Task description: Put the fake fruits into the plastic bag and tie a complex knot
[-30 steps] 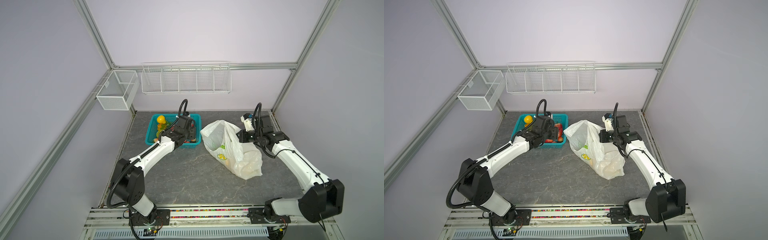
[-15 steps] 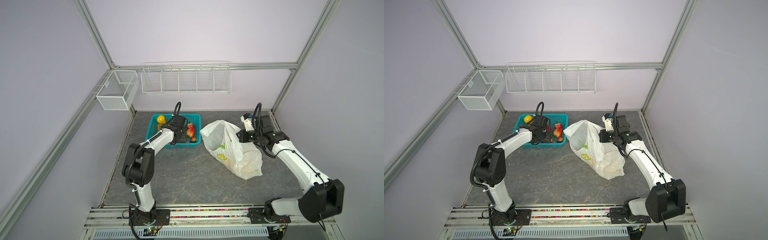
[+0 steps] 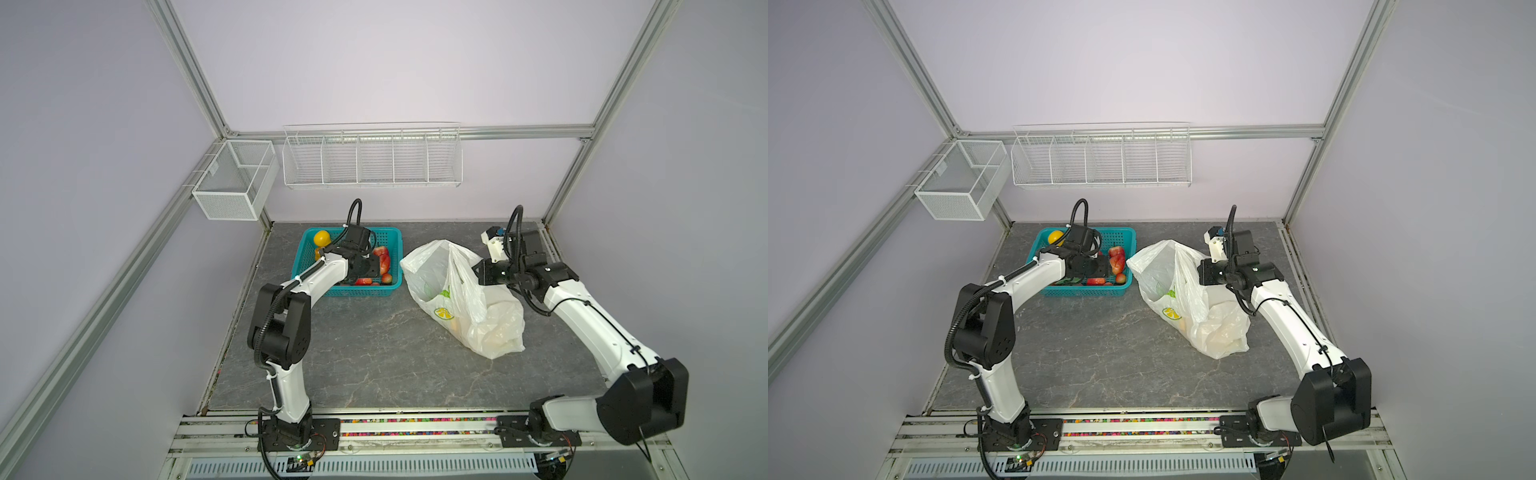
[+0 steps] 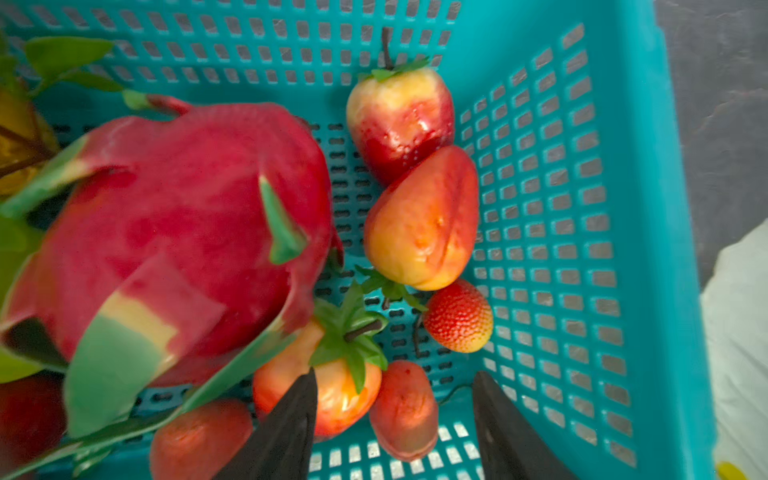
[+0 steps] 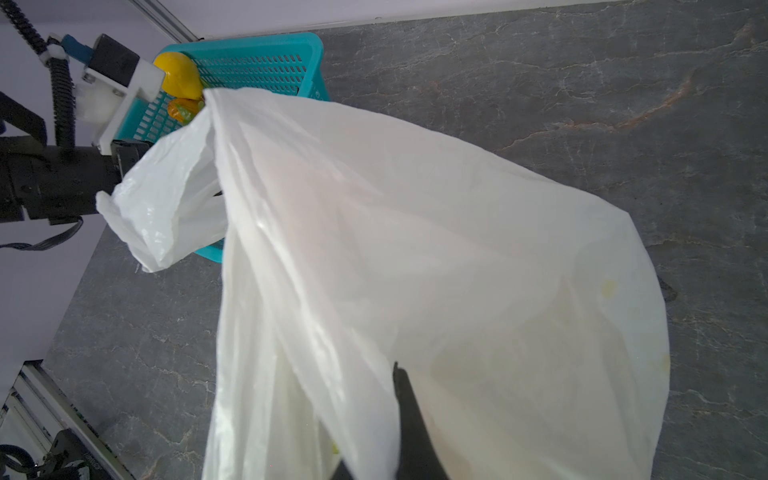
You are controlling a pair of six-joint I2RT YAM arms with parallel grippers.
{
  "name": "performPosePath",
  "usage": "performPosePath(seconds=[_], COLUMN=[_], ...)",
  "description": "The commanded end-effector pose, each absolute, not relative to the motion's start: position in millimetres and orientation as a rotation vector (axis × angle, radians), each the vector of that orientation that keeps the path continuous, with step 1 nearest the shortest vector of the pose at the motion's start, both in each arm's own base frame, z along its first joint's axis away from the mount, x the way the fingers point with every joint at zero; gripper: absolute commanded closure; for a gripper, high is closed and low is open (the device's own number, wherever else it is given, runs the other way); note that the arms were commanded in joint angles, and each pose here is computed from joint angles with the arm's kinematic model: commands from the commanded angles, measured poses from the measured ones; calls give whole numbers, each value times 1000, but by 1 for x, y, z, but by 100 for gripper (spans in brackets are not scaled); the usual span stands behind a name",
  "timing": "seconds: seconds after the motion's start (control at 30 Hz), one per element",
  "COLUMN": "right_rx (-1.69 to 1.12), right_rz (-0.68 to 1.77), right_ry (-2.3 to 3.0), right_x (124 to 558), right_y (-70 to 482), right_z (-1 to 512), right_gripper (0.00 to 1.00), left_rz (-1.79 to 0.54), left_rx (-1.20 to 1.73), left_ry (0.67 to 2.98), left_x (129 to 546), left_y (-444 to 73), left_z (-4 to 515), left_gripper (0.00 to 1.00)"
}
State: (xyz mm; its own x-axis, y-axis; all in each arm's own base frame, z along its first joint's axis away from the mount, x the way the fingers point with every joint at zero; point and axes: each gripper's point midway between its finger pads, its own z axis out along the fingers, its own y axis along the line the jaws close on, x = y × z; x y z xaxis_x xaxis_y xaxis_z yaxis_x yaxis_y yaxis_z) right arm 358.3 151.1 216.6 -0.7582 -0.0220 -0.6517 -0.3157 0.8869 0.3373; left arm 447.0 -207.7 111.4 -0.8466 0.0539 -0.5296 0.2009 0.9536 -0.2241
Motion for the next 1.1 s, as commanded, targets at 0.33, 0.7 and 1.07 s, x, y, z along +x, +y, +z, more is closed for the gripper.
performPosePath(seconds=[0.33,0.7,1.07], right_rx=[-254,-258,-257], right_rz=[551,562,555], right_ry=[2365,2365,2371], right_x=[362,362,361], right_y=[148,150,148], right_z=[219,219,218], right_gripper=[91,91,91], left_rz=[-448,-390,-375], left_rx=[285,322,310], left_ry=[2644,2735,2732], left_x=[453,451,463], left_y=[-240,-239,-242], left_z=[84,55,40], left_gripper=[42,40,45])
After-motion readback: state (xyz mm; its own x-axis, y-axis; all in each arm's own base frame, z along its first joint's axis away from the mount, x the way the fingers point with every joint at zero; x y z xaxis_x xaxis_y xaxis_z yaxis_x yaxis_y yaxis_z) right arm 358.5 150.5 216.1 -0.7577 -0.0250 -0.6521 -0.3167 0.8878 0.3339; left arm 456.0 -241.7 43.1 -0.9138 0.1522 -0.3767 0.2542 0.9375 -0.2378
